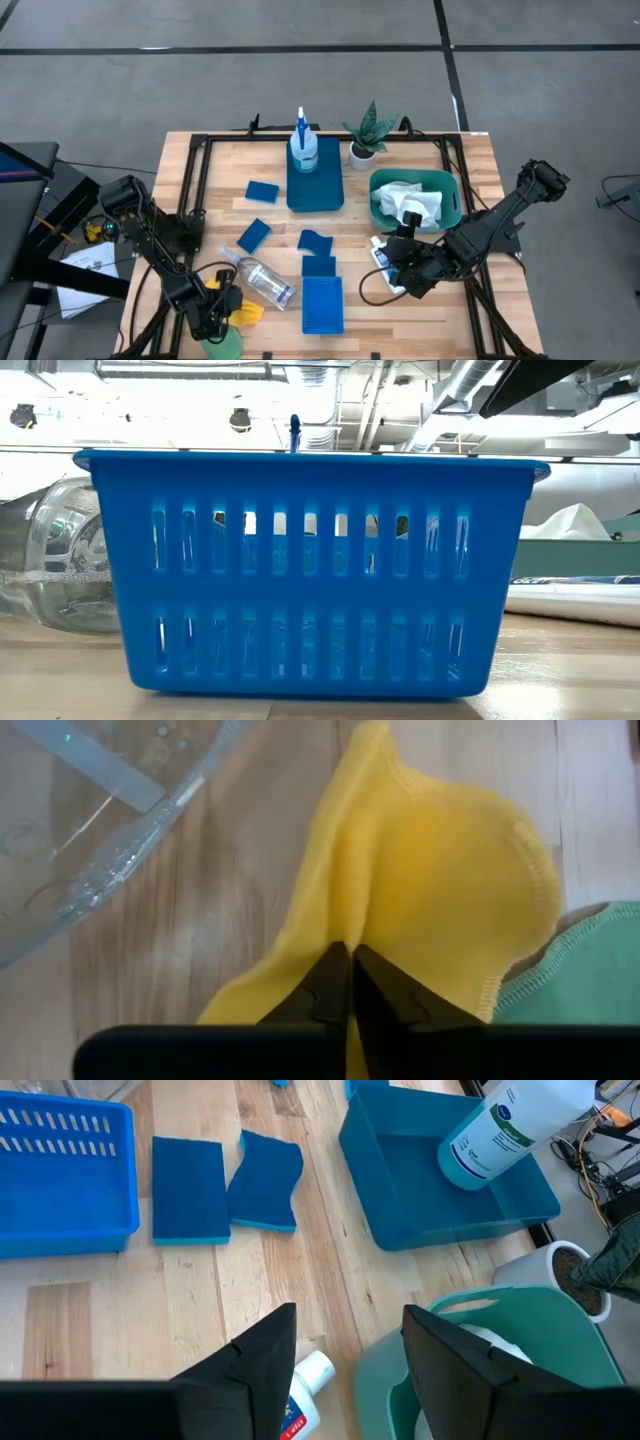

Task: Pick & Place Kitchen Items
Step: Put the yellow microfiber towel into the green bin

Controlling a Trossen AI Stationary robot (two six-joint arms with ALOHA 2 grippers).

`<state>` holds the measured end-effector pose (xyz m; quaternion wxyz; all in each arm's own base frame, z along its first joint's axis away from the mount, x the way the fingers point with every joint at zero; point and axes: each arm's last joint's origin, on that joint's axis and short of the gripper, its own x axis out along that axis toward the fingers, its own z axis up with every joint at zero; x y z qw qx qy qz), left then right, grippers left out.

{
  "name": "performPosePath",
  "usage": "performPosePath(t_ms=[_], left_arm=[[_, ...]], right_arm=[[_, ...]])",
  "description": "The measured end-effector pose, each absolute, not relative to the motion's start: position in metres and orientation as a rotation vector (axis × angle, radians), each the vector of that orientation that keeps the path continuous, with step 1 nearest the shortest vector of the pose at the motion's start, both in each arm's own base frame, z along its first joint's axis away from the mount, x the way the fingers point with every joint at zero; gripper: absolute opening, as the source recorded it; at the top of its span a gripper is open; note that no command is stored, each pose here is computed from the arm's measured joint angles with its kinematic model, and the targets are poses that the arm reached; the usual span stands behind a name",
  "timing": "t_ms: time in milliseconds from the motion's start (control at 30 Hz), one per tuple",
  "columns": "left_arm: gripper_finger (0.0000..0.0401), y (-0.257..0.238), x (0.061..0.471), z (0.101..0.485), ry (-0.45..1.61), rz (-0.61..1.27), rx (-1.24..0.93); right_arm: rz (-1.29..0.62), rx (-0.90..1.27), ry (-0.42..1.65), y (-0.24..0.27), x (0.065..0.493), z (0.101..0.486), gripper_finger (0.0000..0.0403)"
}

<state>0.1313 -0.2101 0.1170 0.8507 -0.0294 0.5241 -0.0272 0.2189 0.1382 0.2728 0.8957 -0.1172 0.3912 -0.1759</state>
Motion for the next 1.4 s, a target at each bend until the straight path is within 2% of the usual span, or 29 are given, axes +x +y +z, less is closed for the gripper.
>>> performPosePath(t_ms=[200,667,1100,1400], left_arm=[[0.0004,-0.207,0.13,0.126,1.064,-0.085,-0.035],[0.0001,-0.211,0.137,0.162,0.79,-0.212,0.028],[0.0,-0.222,0.128,0.171,0.641,-0.252,0.099],[0.0,-0.228,0.129,0.197,0.402,-0.3,0.279]], right_arm=[[-0.364,-0.243,0.81,0.138,0.219,0.273,0.0175],[-0.364,-0.242,0.81,0.138,0.219,0.273,0.0175],[-0.363,-0.242,0.813,0.138,0.219,0.273,0.0175],[-0.358,-0.24,0.816,0.138,0.219,0.273,0.0175]])
